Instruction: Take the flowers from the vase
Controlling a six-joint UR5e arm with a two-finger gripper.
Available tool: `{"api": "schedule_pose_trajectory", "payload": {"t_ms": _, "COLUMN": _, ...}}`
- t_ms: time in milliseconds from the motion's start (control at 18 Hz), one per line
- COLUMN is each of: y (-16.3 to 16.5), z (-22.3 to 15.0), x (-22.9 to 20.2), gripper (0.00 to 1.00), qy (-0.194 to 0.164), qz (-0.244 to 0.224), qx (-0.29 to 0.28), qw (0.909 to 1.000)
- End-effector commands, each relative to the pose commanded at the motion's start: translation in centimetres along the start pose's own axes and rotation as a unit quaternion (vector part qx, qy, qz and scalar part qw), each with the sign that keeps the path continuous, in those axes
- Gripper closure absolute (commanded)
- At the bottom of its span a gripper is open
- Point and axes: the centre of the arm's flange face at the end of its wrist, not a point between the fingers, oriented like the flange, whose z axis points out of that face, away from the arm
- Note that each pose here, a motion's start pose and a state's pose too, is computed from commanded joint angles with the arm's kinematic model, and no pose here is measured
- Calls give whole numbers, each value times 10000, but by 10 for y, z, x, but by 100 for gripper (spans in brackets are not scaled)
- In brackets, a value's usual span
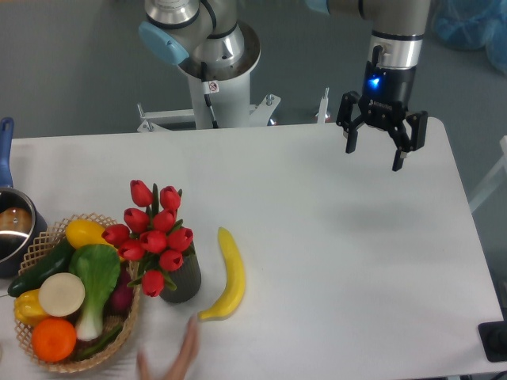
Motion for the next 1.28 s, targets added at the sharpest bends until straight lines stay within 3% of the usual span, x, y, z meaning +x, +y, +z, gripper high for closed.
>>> {"api": "schedule_pose_trajectory", "payload": {"t_ms": 444, "y": -8, "z": 4, "x": 2, "gripper": 0, "qy": 27, "qz": 7, "qx": 239, "qw": 9997}}
{"api": "schedule_pose_trajectory", "payload": {"t_ms": 667, "y": -12, "z": 2, "x": 3, "gripper": 0, "qy": 24, "qz": -684, "qx": 342, "qw": 9971}}
{"api": "schedule_pose_trajectory", "payload": {"t_ms": 833, "y": -32, "z": 11, "x": 9, "gripper": 0, "qy": 139, "qz": -670, "qx": 568, "qw": 9960}}
{"api": "schedule_pose_trajectory", "payload": {"t_ms": 944, "y": -37, "z": 15, "x": 13, "gripper": 0, "qy": 228, "qz": -1003, "qx": 816, "qw": 9913}}
{"api": "schedule_pose_trajectory", "payload": {"t_ms": 1111, "y": -41, "z": 20, "x": 17, "gripper": 0, "qy": 414, "qz": -1788, "qx": 1262, "qw": 9749}}
{"api": "schedule_pose_trajectory", "payload": {"t_ms": 1278, "y": -50, "z": 28, "x": 24, "gripper": 0, "qy": 555, "qz": -1871, "qx": 1406, "qw": 9706}}
